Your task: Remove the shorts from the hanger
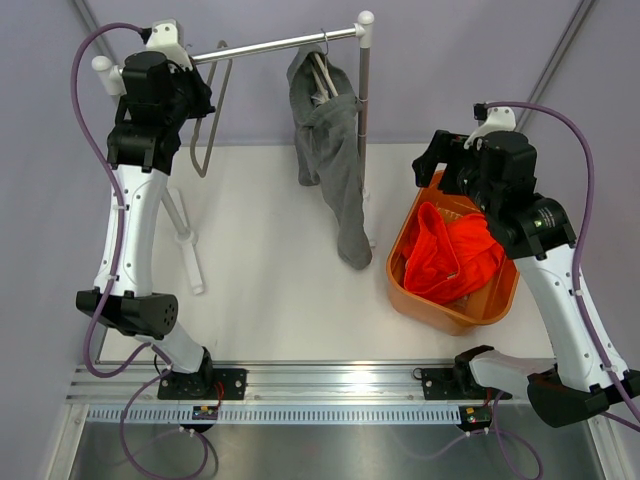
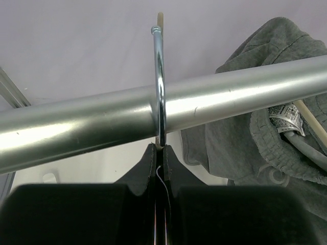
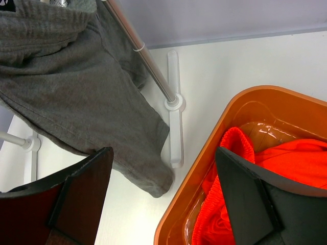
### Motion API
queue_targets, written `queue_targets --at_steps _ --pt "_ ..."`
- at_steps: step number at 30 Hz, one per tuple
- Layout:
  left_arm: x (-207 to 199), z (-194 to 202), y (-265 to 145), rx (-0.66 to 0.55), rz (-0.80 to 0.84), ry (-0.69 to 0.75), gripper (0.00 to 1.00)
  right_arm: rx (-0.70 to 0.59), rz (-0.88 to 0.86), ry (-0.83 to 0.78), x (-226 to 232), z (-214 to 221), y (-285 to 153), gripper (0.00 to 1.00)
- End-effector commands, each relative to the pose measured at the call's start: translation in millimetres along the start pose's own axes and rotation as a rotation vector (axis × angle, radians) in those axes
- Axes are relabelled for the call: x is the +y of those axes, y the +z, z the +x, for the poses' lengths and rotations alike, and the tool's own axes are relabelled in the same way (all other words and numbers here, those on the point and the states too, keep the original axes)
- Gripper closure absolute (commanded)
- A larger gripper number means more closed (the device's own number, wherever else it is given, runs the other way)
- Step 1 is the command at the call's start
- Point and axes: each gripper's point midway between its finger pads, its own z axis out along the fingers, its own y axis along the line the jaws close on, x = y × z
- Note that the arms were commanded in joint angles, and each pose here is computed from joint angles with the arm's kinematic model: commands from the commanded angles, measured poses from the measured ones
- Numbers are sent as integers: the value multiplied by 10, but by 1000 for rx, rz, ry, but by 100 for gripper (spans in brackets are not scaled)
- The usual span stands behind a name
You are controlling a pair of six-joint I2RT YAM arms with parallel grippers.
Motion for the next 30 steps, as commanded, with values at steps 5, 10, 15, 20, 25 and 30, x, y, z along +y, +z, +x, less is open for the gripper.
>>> queue_targets --at_steps 5,10,15,20,25,30 --pt "108 -157 -75 -65 -41 3 97 -38 -24 10 20 -92 -107 11" --pt "119 -136 -97 -58 -45 8 96 -34 -27 9 24 -84 -118 11" --pt "116 -184 -180 -72 -44 12 90 -36 -30 9 26 -91 -145 11" --pt "105 -233 -266 -83 -39 18 86 -42 -33 9 26 -104 -190 10" --pt "114 -255 -338 -90 -44 21 83 -48 -35 6 27 -127 -230 10" --pt "122 -294 -453 -102 -50 21 81 -49 -34 5 20 -126 -257 10"
